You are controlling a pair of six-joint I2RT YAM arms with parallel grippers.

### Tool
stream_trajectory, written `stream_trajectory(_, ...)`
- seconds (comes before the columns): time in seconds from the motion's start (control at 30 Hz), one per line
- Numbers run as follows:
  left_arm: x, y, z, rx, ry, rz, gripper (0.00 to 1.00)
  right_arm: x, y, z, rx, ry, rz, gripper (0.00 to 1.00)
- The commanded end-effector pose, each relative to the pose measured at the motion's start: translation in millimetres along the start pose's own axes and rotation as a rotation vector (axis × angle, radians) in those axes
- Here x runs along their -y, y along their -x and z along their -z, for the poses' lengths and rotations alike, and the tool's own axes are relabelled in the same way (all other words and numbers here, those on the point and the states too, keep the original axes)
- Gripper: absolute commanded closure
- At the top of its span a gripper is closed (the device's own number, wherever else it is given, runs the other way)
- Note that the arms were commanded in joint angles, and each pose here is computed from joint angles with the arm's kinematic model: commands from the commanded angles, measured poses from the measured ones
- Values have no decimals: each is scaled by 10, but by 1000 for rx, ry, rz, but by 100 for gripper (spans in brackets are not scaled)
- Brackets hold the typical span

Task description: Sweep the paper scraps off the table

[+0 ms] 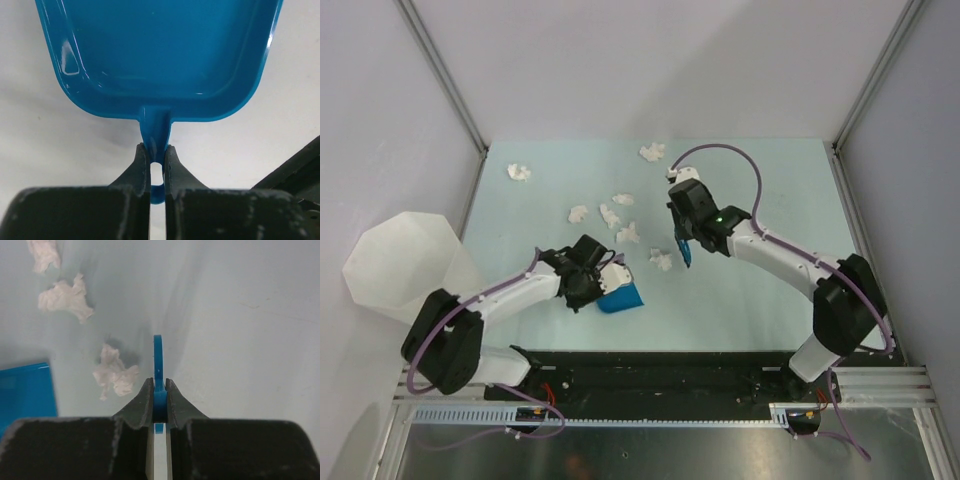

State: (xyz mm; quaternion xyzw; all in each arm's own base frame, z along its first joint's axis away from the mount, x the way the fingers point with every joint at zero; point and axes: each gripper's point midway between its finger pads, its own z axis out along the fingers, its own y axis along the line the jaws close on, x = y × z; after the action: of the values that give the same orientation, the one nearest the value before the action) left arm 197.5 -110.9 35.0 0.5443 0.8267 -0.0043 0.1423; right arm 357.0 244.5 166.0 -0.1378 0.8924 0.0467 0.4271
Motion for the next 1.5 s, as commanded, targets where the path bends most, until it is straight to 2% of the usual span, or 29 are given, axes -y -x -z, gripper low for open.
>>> stream_trajectory(0.0,28,238,-7,46,-65,11,100,-353,-20,-106,10,98,7,100)
stream_trajectory(0.2,18,255,-97,11,-85,26,100,-880,-47,-48,12,297,8,100)
stream_trajectory(0.3,-15,262,-118,2,-87,44,100,-1109,31,169,19,444,-12,100)
stream_trajectory(0.33,-34,297,-112,10,-86,47,100,-1248,68,341,20,549,-7,100)
stream_trajectory(0.5,-79,376,-94,35,-96,72,100,-1319,216,683,55,663,-7,100)
stream_trajectory(0.63,-77,402,-50,68,-110,91,100,-867,318,672,86,480,-33,100)
stream_trajectory(0.83,-90,333,11,103,-121,144,100,-350,702,608,233,302,-38,100)
stream_trajectory(0.97,-183,189,100,123,-70,170,100,-246,886,452,318,225,30,100)
stream_trajectory(1.1,-279,-39,58,71,-29,186,100,-137,955,39,363,90,66,100)
stream_trajectory(1.2,-457,-145,20,26,-2,232,100,-124,1082,-107,435,7,125,100)
stream_trajectory(1.3,-642,-134,8,22,11,265,100,-278,1077,-384,468,17,181,100)
stream_trajectory(1.47,-813,-51,-29,26,10,292,100,-673,844,-723,407,135,300,100)
